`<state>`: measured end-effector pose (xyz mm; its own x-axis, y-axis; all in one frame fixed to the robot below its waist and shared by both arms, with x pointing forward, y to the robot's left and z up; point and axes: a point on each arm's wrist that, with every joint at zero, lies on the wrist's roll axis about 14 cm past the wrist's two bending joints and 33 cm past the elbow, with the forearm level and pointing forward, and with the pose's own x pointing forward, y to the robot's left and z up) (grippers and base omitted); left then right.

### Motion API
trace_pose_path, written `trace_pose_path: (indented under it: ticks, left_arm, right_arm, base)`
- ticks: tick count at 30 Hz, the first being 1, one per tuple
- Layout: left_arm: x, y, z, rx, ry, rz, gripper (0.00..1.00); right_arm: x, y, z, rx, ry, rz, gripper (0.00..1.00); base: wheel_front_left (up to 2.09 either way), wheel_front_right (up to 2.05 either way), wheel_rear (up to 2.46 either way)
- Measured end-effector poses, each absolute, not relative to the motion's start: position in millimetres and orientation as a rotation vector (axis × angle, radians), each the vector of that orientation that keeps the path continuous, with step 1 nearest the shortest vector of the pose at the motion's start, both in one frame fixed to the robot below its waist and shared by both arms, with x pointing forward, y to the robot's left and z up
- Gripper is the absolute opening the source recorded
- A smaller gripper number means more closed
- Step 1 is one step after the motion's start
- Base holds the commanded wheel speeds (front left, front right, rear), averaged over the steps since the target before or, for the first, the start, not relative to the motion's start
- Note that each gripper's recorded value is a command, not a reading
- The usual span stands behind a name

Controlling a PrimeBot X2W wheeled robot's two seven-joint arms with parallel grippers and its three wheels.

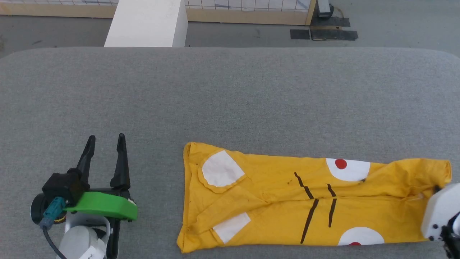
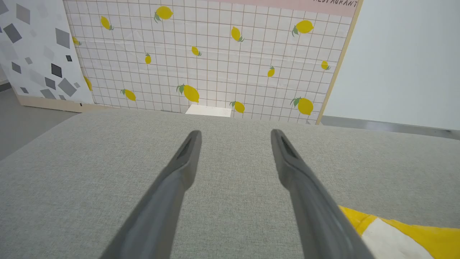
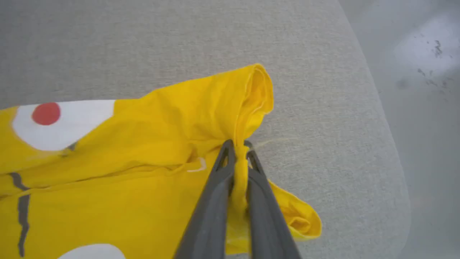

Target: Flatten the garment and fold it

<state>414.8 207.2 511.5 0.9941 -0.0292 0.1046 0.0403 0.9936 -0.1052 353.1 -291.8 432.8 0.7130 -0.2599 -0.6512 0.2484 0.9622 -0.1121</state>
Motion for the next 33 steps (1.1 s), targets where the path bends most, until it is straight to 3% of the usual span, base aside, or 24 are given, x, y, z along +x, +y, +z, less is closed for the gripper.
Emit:
trace_pose_path:
  ticks: [7, 15, 23, 33]
  left_arm:
    - [411, 208, 515, -0.102, -0.111, -0.035, 1.0]
    - [406, 210, 515, -0.099, -0.109, -0.028, 1.0]
    - [406, 211, 513, -0.1, -0.102, -0.025, 1.0]
    - [409, 221, 499, -0.103, -0.063, 0.011, 1.0]
  right_arm:
    - [368, -198, 489, 0.014, 0.614, 0.031, 0.0]
    - [367, -51, 536, -0.088, 0.481, 0.501, 0.0]
    - [364, 40, 507, -0.187, 0.51, 0.806, 0.0]
    - [362, 82, 443, -0.199, 0.656, 0.967, 0.0]
  base:
    - [0.0, 0.0, 0.0]
    - [0.0, 0.0, 0.0]
    - [0.0, 0.0, 0.0]
    - [0.0, 0.0, 0.0]
